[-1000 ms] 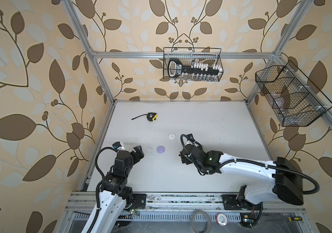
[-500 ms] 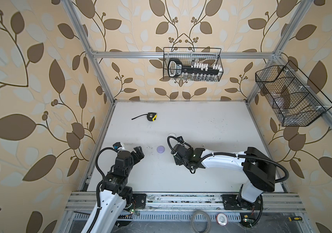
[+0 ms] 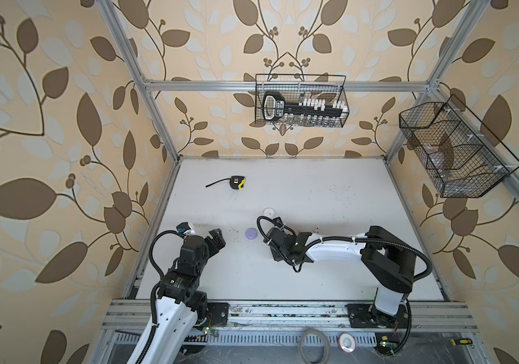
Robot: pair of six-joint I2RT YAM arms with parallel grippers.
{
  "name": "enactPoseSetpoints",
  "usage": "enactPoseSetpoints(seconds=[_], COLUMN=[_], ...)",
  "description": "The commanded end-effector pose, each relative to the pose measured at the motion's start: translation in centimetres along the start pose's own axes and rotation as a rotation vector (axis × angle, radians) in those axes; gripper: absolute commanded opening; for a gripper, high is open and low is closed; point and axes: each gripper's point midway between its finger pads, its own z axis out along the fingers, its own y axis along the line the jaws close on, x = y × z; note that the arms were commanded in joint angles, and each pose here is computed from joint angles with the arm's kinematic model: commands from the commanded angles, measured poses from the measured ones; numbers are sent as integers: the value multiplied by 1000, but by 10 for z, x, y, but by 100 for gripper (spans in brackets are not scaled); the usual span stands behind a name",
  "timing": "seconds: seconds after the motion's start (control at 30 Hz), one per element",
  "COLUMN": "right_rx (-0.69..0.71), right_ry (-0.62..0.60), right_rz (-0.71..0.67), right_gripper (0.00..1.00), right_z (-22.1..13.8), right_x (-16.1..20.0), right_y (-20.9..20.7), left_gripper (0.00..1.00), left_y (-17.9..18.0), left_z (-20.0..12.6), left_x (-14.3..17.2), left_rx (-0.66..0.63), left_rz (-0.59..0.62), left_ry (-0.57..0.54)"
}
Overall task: Insert wireless bluetooth earbuds into charging case
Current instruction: Pick up the charging case from the center of the table.
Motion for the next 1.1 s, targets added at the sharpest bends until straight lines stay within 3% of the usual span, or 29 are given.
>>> enactPoseSetpoints(seconds=[0.0,0.4,0.53,0.87,1.07], right_rx=[-25,-19,-27,-24,-162], right_ry=[7,21,24,31,-41], right_rz=[3,-31,-38,-47,-80], right_gripper=[64,62,52,46,36], right_z=[4,8,7,9,-11], right_x=[-2,1,5,9,-6], right_y=[14,22,22,16,29], left_gripper=[99,99,99,99,99], left_y=[-5,-5,-5,-5,0], left_z=[-1,-1,-1,0,-10], left_x=[0,0,0,0,-17], left_rx=[21,22,22,22,-44], left_rz=[-11,-13,-13,-13,-40], left_ry=[0,0,0,2,-40])
